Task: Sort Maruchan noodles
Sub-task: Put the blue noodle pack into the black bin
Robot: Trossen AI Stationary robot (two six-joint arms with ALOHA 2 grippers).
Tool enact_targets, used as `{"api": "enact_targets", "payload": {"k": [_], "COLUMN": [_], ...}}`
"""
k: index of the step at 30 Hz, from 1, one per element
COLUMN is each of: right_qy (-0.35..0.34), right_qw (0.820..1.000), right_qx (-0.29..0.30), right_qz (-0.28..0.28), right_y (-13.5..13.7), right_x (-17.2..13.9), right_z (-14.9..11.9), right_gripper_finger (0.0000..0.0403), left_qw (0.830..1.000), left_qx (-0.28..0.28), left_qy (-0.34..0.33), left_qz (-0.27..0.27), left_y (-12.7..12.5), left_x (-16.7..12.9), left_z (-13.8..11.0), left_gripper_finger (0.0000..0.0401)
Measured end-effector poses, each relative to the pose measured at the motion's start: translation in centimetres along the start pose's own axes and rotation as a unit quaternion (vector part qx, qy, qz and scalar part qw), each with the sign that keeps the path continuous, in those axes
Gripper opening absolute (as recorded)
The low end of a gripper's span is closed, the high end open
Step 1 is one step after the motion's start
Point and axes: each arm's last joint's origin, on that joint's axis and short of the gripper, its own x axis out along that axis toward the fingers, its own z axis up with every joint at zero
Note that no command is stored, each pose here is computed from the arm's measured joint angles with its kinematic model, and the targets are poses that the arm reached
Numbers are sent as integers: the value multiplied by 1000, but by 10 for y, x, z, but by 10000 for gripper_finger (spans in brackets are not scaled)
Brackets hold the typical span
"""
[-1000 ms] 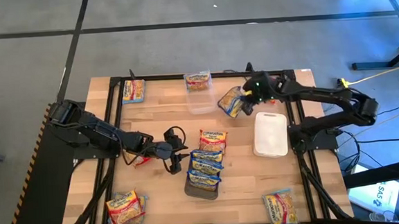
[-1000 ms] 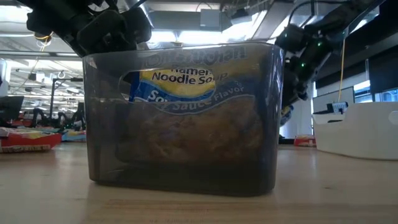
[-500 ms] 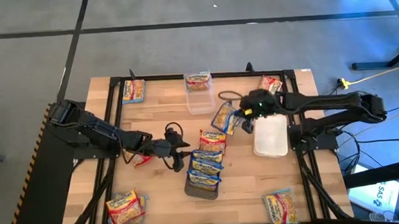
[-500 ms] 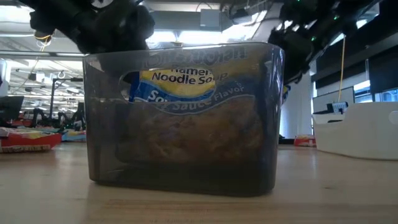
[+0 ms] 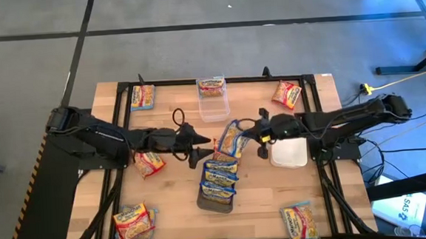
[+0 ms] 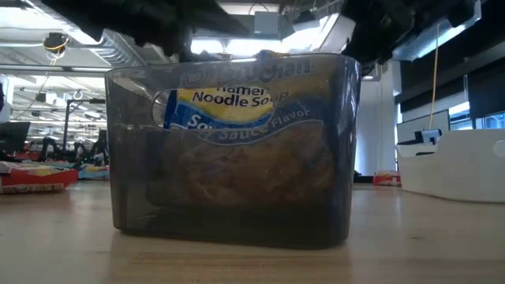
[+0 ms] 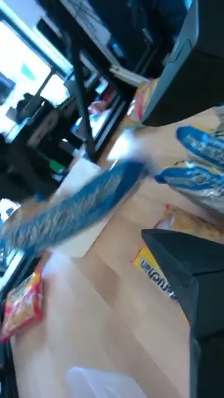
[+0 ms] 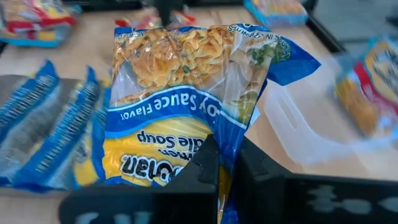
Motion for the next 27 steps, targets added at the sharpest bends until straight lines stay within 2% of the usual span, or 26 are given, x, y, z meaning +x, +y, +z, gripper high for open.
{"api": "enact_targets", "payload": {"k": [7,15,21,27], "right_qy": [-38,-53,-56,-29], "right_qw": [998,996,994,993], "right_qx": [-39,-72,-97,-116], "right_qz": [17,16,14,15], "right_y": [21,27,32,35], "right_x": [10,33,46,55], "right_z": [3,0,15,26], "right_gripper_finger": [0,0,0,0], "left_qw": [1000,999,998,998], "left_qx": [-27,-32,-53,-59], "left_qy": [-13,-33,-15,12], "left_qz": [-6,-25,-6,-6], "left_y": [0,-8,-4,-2], "left_x": [1,-1,6,19], "left_z": [3,3,-5,-14], "left_gripper_finger": [278,278,278,277]}}
